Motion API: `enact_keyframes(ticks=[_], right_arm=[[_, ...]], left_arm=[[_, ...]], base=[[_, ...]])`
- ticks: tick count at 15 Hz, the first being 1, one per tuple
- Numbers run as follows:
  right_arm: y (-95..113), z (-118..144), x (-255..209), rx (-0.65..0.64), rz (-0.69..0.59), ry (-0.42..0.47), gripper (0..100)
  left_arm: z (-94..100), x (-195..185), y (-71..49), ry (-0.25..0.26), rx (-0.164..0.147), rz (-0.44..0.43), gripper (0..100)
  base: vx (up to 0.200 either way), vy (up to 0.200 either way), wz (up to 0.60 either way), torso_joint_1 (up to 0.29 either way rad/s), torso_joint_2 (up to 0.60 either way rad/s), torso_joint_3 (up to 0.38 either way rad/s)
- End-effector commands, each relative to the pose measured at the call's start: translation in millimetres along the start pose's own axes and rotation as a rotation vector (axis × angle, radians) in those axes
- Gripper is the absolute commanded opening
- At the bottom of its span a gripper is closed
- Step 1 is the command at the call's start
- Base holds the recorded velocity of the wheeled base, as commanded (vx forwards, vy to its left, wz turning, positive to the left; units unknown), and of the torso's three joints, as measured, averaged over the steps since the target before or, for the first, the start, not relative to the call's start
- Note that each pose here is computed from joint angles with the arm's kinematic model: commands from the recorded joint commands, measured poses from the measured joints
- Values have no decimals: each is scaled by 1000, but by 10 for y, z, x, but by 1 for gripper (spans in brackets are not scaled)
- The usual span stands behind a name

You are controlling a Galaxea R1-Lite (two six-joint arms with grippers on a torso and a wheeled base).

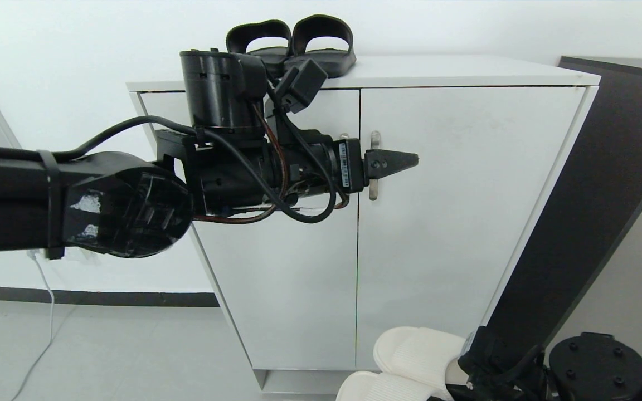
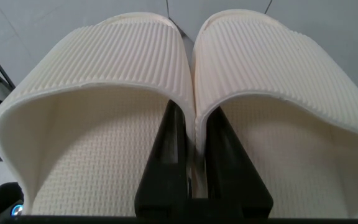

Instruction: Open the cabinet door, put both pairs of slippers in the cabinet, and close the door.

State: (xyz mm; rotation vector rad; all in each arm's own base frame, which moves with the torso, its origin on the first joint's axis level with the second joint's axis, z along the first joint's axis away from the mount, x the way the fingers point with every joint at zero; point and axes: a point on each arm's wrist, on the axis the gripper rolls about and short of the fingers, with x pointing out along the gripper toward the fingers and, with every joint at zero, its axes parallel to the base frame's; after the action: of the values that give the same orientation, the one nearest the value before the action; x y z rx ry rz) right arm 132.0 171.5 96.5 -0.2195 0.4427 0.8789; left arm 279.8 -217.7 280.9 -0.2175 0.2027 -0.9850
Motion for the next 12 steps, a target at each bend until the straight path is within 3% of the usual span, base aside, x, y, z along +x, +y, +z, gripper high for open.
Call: enact_keyframes(ticks=[1,4,11,12], right_arm=[[1,-11,-2,-1,1,4,0],[4,-13,-6,-2,3,4,0],[30,-2,-21,-7,12,-4,0],[34,-4,-18,-8,14,-3,0]], left_arm=[[-12,38,22,2,0,9,100],[-15,144,71,-1,0,37,100],[-5,248,64,2,1,25,100],[-10,246,58,4,0,24,0]], base=[[0,0,0,0,0,0],[0,0,0,0,0,0],[0,0,0,0,0,0],[0,0,0,0,0,0]])
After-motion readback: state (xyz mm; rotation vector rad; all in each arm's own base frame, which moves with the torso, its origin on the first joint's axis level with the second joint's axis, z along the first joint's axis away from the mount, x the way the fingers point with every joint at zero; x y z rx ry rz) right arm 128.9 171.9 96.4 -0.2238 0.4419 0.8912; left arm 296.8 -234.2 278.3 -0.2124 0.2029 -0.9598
